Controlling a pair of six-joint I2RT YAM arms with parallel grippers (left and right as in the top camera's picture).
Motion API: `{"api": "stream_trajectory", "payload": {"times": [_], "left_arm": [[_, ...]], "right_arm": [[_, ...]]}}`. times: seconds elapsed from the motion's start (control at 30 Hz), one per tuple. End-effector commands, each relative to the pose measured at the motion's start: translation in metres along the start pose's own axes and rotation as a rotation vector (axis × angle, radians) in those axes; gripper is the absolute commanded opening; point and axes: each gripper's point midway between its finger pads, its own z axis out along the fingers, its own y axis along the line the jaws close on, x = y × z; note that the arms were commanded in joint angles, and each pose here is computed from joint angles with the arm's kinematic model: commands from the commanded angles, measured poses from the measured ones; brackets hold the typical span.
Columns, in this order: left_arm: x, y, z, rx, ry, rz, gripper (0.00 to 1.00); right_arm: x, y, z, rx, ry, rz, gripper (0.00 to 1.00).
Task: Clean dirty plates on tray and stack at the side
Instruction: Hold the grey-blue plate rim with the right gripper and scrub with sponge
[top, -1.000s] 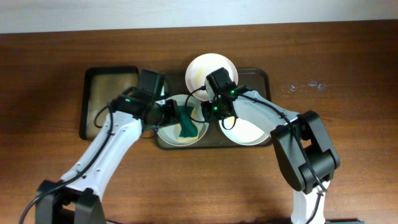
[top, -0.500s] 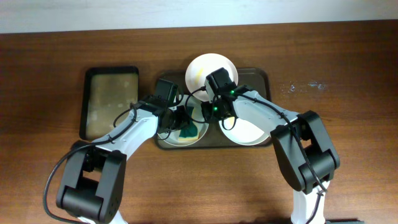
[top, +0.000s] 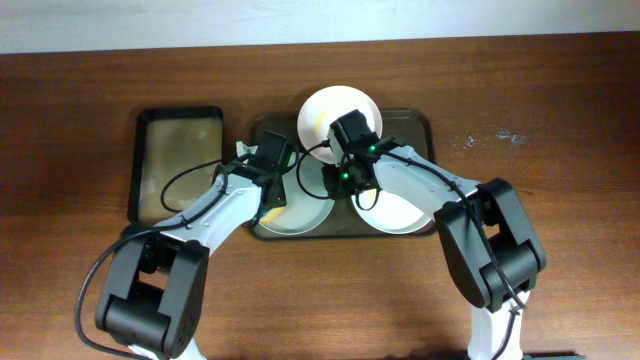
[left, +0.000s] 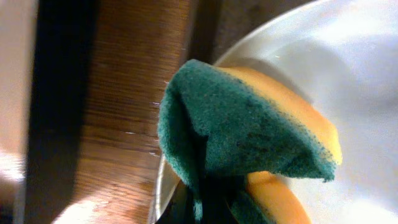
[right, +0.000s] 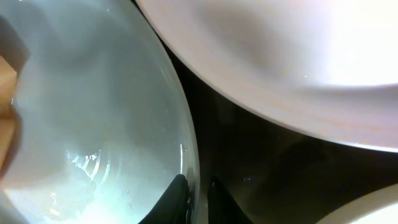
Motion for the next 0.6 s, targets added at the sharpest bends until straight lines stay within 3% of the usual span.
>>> {"api": "stream_trajectory", "payload": {"times": [0.0,0.23,0.4,0.57], "left_arm": [[-0.044,0.034,-0.029,-0.127,-0.164,-0.049,0.00],[-0.044,-0.055,-0.051,0.390,-0.073,-0.091,0.00],[-0.031,-0.060,-0.030,0.374,-0.014,-0.096,0.00],[-0.010,-0.051,0.013,0.266,0.059,-0.079,0.00]], "right_arm": [[0.009,-0.010,0.007,0.051,0.030,0.007,0.14],[0.009,-0.010,0.007,0.051,0.030,0.007,0.14],[0.009,-0.010,0.007,0.051,0.030,0.007,0.14],[0.009,-0.010,0.007,0.052,0.034,0.008,0.14]]}}
